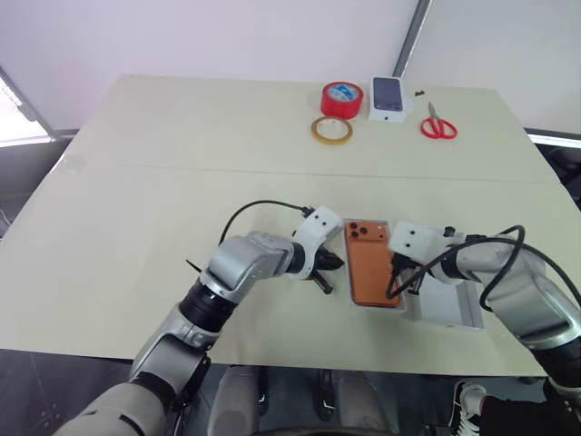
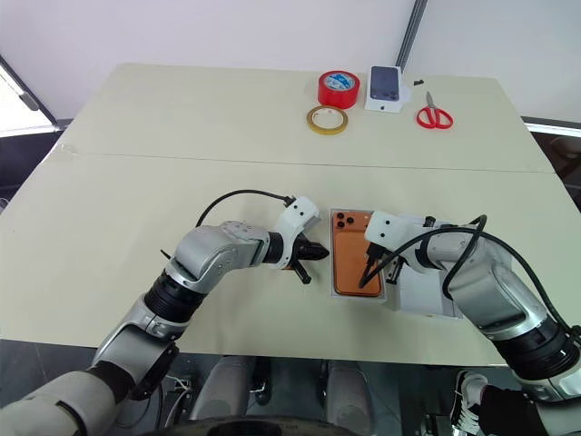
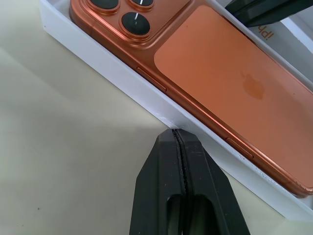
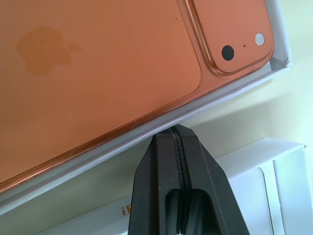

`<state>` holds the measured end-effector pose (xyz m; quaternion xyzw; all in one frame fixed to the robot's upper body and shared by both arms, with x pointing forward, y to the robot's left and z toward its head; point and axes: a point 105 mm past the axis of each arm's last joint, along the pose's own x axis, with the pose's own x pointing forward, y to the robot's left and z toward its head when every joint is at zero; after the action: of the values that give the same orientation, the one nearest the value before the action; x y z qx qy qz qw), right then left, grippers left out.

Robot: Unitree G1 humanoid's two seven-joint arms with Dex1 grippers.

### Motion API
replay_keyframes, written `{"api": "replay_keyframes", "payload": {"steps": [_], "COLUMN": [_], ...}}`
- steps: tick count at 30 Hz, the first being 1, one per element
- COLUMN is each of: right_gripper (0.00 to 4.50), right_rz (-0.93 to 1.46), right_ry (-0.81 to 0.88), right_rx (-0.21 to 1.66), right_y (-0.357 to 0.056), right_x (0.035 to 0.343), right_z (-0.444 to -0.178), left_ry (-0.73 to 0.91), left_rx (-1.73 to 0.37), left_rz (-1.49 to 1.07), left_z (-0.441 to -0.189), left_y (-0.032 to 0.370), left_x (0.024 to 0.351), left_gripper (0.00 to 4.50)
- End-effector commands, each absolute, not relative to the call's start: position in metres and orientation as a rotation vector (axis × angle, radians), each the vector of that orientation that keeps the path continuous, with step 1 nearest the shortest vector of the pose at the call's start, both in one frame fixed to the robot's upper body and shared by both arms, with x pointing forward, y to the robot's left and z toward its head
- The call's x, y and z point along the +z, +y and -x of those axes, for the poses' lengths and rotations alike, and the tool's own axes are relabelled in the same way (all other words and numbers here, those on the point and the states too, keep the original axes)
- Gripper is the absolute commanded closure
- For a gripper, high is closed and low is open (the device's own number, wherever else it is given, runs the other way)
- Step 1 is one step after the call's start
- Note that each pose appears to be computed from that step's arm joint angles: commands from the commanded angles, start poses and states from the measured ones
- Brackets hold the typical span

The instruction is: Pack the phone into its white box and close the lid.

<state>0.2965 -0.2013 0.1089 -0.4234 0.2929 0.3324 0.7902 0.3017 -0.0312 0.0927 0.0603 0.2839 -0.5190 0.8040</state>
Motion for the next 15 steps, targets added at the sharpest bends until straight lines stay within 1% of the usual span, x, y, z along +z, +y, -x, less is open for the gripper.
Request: {"api": "replay_keyframes", "payload": {"steps": [1, 6, 9, 10, 11, 12, 13, 15], "right_gripper": [4.50, 4.50, 4.50, 3.97, 3.67, 3.10, 2.67, 1.66], "right_rz": [0.920, 0.884, 0.728, 0.672, 0.636, 0.589, 0.548, 0.460], "right_ry": [0.540, 0.532, 0.596, 0.623, 0.640, 0.661, 0.677, 0.717], "right_rx": [0.774, 0.804, 0.761, 0.748, 0.738, 0.714, 0.687, 0.597], "right_y": [-0.189, -0.196, -0.209, -0.211, -0.213, -0.214, -0.216, -0.223], "right_x": [0.131, 0.155, 0.167, 0.167, 0.167, 0.166, 0.165, 0.162], "right_z": [-0.297, -0.288, -0.283, -0.281, -0.280, -0.280, -0.280, -0.283], "left_ry": [0.542, 0.509, 0.463, 0.447, 0.434, 0.422, 0.408, 0.365], "left_rx": [-1.197, -1.127, -1.070, -1.063, -1.060, -1.061, -1.067, -1.097], "left_rz": [-0.091, -0.063, -0.039, -0.045, -0.051, -0.054, -0.058, -0.094], "left_z": [-0.295, -0.307, -0.310, -0.310, -0.309, -0.307, -0.305, -0.298], "left_y": [-0.047, -0.018, 0.012, 0.018, 0.022, 0.026, 0.028, 0.033], "left_x": [0.111, 0.120, 0.126, 0.127, 0.128, 0.129, 0.130, 0.132], "left_gripper": [4.47, 4.47, 4.47, 4.50, 4.50, 4.50, 4.50, 4.50]}}
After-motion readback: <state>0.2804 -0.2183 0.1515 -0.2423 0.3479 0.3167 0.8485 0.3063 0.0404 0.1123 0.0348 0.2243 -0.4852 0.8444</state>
